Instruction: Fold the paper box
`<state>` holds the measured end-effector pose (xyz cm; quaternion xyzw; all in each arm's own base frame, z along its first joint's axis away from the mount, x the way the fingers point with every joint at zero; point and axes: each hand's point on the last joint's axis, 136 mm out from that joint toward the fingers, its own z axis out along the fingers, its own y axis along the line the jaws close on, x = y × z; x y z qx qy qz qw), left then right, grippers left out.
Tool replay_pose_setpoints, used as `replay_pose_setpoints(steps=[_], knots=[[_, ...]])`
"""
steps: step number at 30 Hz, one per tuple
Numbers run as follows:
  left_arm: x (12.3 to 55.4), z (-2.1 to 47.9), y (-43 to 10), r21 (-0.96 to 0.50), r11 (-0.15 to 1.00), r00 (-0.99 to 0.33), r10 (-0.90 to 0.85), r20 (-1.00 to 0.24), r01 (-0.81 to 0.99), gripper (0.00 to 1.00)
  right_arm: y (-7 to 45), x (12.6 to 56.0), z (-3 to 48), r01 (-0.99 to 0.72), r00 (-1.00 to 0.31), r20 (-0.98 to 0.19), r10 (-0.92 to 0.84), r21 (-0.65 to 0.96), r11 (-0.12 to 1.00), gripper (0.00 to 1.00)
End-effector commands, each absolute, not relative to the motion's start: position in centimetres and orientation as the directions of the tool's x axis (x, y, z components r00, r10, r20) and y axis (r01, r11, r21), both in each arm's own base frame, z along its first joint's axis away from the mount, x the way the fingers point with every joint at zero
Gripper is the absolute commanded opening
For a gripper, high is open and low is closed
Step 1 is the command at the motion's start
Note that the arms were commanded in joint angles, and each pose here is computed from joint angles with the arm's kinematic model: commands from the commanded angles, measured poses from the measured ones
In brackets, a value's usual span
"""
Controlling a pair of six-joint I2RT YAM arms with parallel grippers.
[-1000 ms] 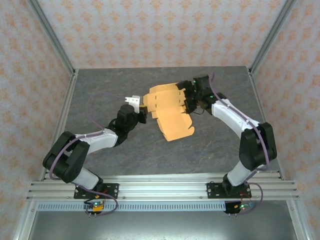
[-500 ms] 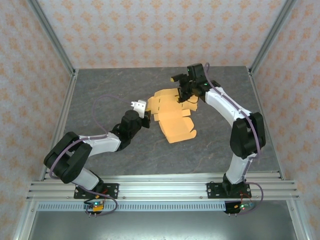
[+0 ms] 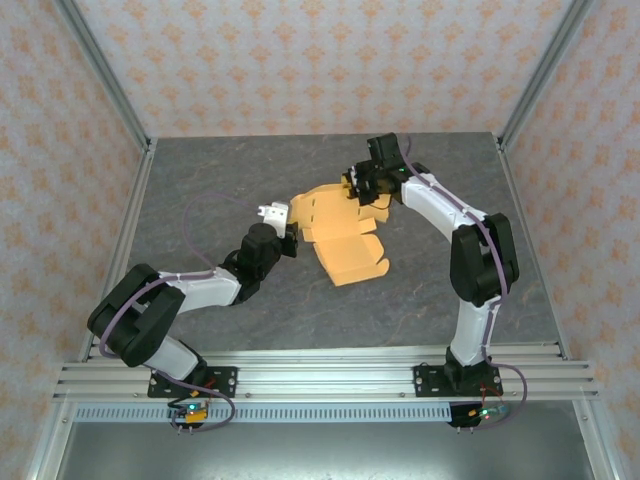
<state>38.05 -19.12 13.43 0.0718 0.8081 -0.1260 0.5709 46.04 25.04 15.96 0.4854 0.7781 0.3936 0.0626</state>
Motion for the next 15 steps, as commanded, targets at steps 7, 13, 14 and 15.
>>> replay_pose_setpoints(steps=[7, 13, 14, 15], knots=[[37.9, 13.5, -19.9, -0.275, 0.918, -0.436, -0.131, -0.890, 0.286, 0.42, 25.7, 47.0, 16.6, 0.586, -0.622, 0.179, 0.763, 0.752, 0.301, 0.00], [36.8, 16.6, -16.1, -0.323, 0.916, -0.414, -0.205, -0.887, 0.238, 0.71, 26.2, 46.8, 18.1, 0.364, -0.720, 0.054, 0.692, 0.878, 0.311, 0.00], [36.7, 16.8, -15.4, -0.314, 0.923, -0.413, -0.202, -0.888, 0.223, 0.70, 26.4, 46.6, 18.3, 0.329, -0.738, 0.023, 0.674, 0.885, 0.329, 0.01], [36.6, 16.6, -14.7, -0.298, 0.931, -0.415, -0.190, -0.890, 0.213, 0.69, 26.4, 46.4, 18.2, 0.305, -0.752, -0.002, 0.659, 0.886, 0.350, 0.01]])
